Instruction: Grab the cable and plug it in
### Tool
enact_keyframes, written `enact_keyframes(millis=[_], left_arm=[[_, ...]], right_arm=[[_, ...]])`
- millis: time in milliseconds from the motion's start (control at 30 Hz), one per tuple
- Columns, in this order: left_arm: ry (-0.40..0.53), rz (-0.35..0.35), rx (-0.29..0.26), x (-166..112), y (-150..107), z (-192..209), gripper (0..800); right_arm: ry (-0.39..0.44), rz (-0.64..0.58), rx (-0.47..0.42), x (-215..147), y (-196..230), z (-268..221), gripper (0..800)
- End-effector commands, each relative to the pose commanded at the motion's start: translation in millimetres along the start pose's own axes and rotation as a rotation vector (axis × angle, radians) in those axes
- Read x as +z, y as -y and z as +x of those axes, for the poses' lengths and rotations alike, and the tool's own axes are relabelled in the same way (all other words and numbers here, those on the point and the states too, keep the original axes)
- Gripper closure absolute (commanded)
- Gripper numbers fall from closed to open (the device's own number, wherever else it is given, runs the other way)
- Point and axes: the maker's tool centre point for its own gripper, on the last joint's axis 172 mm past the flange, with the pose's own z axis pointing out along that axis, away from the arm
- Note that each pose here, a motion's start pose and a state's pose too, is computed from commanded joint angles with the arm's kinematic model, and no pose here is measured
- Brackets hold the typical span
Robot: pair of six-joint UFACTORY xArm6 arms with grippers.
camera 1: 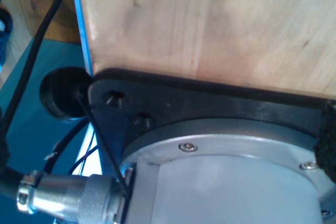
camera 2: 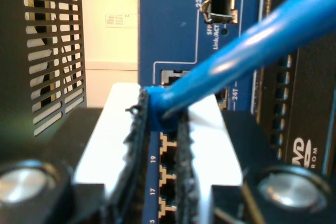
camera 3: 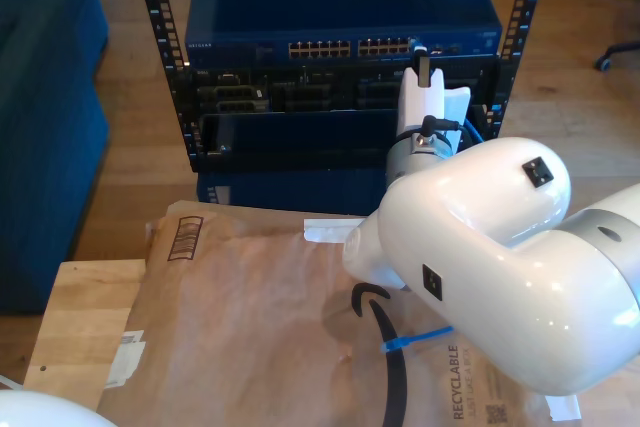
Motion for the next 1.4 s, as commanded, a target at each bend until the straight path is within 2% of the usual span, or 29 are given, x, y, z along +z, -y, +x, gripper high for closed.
enact_keyframes(millis=[1400], left_arm=[[0.0,0.0,0.0,0.0,0.0,0.0,1]], right_arm=[[-0.011,0.002,0.0,4.4,-2.0,5.4,800]])
